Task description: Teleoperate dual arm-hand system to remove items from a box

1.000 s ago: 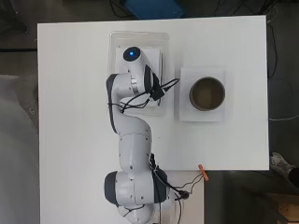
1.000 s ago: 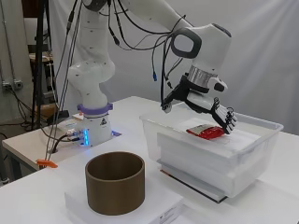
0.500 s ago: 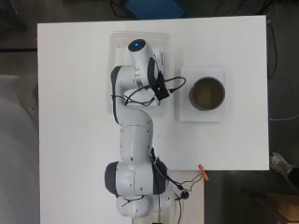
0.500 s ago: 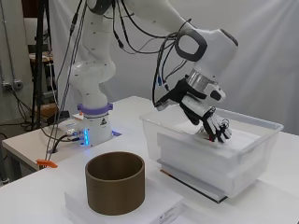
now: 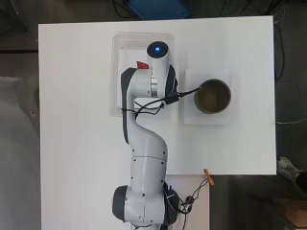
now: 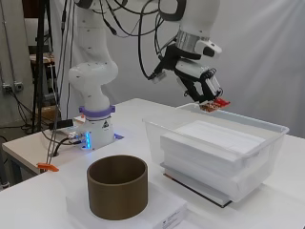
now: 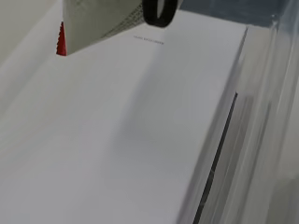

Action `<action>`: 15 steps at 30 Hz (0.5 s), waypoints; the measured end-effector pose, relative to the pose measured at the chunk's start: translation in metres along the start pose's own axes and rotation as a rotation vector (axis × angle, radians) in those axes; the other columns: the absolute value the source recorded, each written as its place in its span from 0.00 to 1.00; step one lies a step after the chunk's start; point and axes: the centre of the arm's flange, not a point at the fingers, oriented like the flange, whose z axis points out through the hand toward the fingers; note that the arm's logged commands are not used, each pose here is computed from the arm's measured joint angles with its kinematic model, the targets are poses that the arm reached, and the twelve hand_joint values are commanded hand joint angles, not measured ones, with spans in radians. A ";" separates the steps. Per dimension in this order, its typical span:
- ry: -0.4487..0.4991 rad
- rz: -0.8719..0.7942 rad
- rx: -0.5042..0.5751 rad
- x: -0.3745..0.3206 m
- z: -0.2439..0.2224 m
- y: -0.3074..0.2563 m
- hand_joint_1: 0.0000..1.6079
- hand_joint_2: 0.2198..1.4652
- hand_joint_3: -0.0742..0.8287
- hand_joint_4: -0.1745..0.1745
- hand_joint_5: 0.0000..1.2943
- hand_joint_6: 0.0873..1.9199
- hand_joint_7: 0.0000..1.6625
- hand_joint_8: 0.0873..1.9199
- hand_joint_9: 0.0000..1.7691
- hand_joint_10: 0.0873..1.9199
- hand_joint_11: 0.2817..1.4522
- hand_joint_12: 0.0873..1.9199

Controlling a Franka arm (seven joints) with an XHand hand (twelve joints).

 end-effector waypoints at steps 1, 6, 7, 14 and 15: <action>0.020 0.009 -0.021 -0.009 -0.012 -0.007 0.82 0.75 0.08 0.06 0.60 0.53 0.55 0.60 0.60 0.61 0.30 0.71; 0.062 0.148 -0.018 -0.090 -0.002 0.001 0.79 0.75 0.08 0.11 0.60 0.55 0.58 0.57 0.63 0.47 0.29 0.66; 0.066 0.186 -0.009 -0.109 0.004 0.004 0.78 0.76 0.08 0.08 0.59 0.56 0.58 0.60 0.64 0.44 0.29 0.67; 0.077 0.349 -0.028 -0.203 -0.006 -0.010 0.84 0.75 0.08 0.00 0.58 0.53 0.54 0.59 0.59 0.60 0.26 0.61; 0.078 0.302 -0.030 -0.182 -0.006 -0.008 0.81 0.77 0.08 0.05 0.55 0.58 0.54 0.60 0.57 0.50 0.26 0.54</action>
